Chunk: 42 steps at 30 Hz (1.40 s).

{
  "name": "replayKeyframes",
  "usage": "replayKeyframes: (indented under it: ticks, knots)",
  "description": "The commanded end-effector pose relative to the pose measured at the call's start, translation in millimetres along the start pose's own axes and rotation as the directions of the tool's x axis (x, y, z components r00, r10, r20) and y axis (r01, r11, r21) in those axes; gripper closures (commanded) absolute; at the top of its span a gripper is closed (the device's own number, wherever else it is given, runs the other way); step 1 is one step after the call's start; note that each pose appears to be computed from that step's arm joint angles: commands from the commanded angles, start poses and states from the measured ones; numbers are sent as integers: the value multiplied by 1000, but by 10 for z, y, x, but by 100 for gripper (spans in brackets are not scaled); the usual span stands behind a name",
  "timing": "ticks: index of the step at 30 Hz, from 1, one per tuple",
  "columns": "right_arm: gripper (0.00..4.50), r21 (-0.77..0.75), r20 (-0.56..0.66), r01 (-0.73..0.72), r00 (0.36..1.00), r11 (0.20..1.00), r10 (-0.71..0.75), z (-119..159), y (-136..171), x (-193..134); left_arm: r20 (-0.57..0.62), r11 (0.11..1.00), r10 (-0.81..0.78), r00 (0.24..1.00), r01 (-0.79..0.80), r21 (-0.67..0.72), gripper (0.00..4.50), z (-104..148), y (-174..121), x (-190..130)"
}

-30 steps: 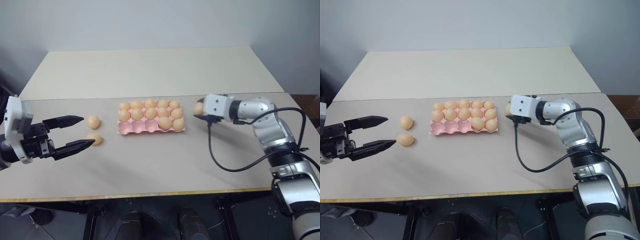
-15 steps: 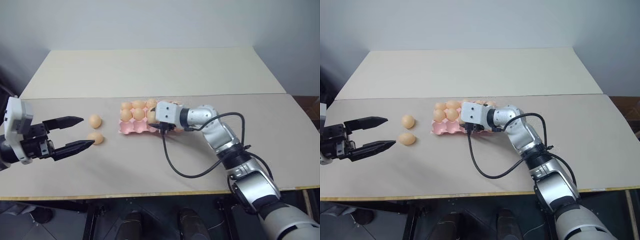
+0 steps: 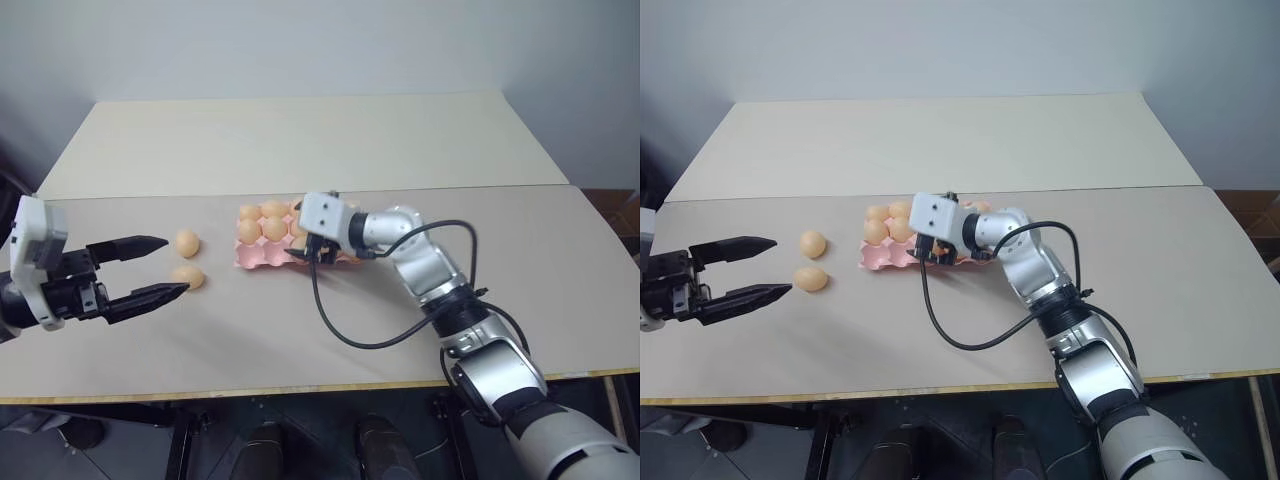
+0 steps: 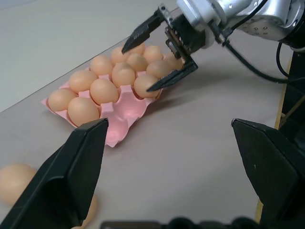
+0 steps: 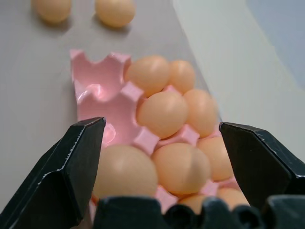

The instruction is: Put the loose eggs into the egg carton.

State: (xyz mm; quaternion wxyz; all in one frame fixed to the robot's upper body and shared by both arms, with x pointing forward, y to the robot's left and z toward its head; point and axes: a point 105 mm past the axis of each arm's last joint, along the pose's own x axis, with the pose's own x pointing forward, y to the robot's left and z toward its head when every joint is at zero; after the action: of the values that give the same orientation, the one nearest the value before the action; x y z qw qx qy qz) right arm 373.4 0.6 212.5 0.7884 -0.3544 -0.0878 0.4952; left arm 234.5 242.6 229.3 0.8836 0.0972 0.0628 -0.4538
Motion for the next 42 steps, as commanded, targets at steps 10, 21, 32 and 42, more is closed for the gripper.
replayKeyframes:
  ticks: [10,21,32,42]
  knots:
    - [3,153,93,41,994,987,-55,64,-228,-1480,13,999,25,1000,-26,36,0,87,77,-120]
    - [3,242,-12,4,1000,970,-1,-290,131,-1849,-30,999,50,998,-49,23,0,-21,25,-194]
    - [3,250,-21,37,999,968,-33,-292,46,-1861,-177,876,454,873,-474,-92,0,-322,233,36]
    - [3,240,-26,35,999,970,-30,-255,-30,-1877,-269,652,677,686,-727,-215,0,-527,427,220]
